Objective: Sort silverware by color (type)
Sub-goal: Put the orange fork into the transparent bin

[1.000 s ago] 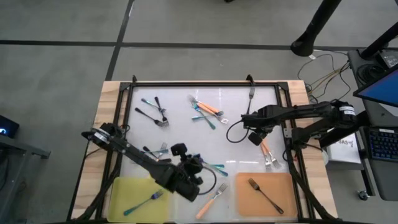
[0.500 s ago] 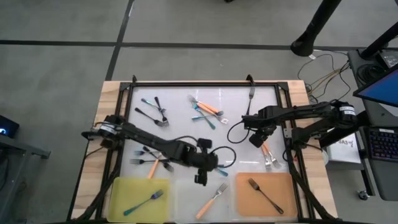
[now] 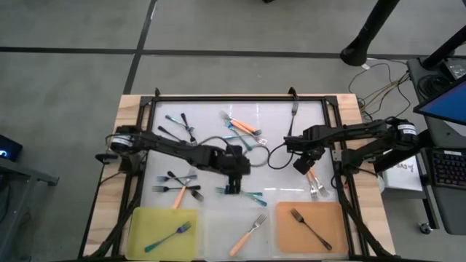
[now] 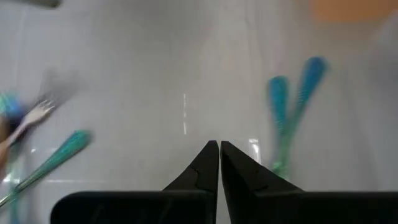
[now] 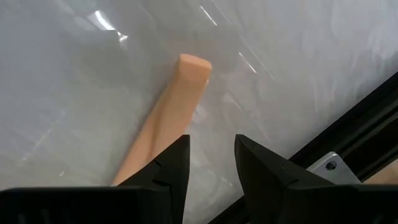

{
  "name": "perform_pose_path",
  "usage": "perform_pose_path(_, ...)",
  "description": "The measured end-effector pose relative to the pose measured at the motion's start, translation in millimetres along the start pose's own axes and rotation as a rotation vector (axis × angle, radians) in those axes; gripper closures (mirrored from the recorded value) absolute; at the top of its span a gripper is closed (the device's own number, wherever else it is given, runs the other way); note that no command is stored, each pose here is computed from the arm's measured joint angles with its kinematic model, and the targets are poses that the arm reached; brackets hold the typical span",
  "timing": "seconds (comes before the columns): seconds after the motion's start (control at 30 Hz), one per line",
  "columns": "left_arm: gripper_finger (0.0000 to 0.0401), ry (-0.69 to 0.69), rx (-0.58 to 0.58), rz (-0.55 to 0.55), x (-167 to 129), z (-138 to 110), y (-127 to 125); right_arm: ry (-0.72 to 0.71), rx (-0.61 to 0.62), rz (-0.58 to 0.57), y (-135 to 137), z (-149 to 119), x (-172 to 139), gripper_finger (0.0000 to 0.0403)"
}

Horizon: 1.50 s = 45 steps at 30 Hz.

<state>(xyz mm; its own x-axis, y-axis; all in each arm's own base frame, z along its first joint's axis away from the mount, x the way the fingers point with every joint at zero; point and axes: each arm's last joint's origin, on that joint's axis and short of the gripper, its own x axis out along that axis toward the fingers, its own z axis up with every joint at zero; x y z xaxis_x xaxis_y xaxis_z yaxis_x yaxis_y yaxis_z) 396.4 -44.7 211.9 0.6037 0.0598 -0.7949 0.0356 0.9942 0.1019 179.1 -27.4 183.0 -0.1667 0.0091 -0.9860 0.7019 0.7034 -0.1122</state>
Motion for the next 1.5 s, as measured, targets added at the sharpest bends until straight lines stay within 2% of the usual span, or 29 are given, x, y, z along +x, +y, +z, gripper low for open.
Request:
perform_pose_path(0.13, 0.0401, -0.06, -0.052, 0.005, -17, -18, 20, -0.006, 0.001, 0.004, 0, 1, 0, 0.0284)
perform_pose_path(0.27, 0.0401, -0.156, -0.092, 0.012, -39, -43, 29, -0.026, 0.003, 0.019, 2, 2, 0, 0.0284)
perform_pose_path(0.5, 0.0401, -0.388, -0.19, 0.001, -74, -92, 30, -0.071, 0.023, 0.081, 7, 8, 0, 0.0284)
perform_pose_path(0.7, 0.0401, -0.623, -0.336, -0.035, -86, -131, 29, -0.037, 0.029, 0.124, 8, 7, 0, 0.0284)
perform_pose_path(0.8, 0.0401, -0.734, -0.369, -0.054, -91, -140, 29, -0.033, 0.029, 0.121, 8, 7, 0, 0.0284)
perform_pose_path(1.0, 0.0384, -0.863, -0.375, -0.063, -100, -143, 30, -0.028, 0.015, 0.117, 8, 7, 1, 0.0284)
perform_pose_path(1.17, 0.0346, -0.895, -0.373, -0.064, -104, -134, 31, -0.009, -0.008, 0.101, 9, 8, 7, 0.0284)
perform_pose_path(1.33, 0.0307, -0.926, -0.324, -0.064, -109, -121, 31, 0.03, -0.006, 0.056, 8, 8, 24, 0.0284)
perform_pose_path(1.5, 0.0282, -0.933, -0.303, -0.068, -116, -108, 32, 0.059, -0.008, 0.041, 10, 9, 35, 0.0284)
